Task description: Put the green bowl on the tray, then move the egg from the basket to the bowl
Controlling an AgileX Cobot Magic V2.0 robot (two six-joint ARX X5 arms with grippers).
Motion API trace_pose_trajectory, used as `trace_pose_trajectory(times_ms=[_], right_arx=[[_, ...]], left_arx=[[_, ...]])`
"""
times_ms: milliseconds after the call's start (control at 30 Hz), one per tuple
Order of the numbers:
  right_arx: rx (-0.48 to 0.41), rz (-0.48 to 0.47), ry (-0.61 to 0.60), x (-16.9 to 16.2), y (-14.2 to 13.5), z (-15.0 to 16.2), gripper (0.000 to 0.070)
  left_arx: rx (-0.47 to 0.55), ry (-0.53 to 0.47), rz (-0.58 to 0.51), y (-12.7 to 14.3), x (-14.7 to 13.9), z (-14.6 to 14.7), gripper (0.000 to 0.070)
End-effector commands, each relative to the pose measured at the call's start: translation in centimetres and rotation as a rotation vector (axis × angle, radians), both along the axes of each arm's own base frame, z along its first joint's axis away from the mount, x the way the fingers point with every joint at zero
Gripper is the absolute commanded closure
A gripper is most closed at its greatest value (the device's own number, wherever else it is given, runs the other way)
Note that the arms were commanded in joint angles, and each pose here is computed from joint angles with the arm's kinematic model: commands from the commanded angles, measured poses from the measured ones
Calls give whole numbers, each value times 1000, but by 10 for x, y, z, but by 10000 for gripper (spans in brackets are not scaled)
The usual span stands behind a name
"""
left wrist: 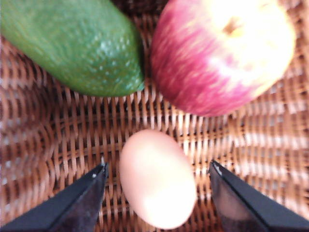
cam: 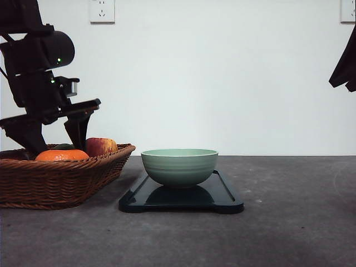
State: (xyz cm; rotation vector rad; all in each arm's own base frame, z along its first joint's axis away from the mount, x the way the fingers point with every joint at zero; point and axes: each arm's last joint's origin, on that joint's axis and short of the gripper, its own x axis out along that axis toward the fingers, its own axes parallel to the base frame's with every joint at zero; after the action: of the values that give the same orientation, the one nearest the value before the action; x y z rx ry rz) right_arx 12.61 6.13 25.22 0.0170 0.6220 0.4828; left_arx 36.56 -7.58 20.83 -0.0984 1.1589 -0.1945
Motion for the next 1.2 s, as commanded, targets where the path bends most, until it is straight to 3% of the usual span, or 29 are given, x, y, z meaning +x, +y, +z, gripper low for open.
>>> trace_pose_trajectory(times_ms=[0, 267, 367, 433, 833, 1167], right_arx=[[10, -3, -1, 1, 1, 2, 509], [10, -3, -1, 1, 1, 2, 509], [10, -3, -1, 1, 1, 2, 509], [10, -3, -1, 1, 1, 2, 509], [10, -3, -1, 1, 1, 2, 509], [10, -3, -1, 1, 1, 2, 509]], left_arx=[[7, -2, -5, -3, 8, -4, 274], [9, 7, -7, -3, 9, -8, 290], [9, 6, -8, -3, 9, -8, 415], [9, 7, -8, -4, 9, -8, 454], [14, 30, -10, -3, 8, 5, 469], [23, 15, -36, -1, -2, 45, 471]])
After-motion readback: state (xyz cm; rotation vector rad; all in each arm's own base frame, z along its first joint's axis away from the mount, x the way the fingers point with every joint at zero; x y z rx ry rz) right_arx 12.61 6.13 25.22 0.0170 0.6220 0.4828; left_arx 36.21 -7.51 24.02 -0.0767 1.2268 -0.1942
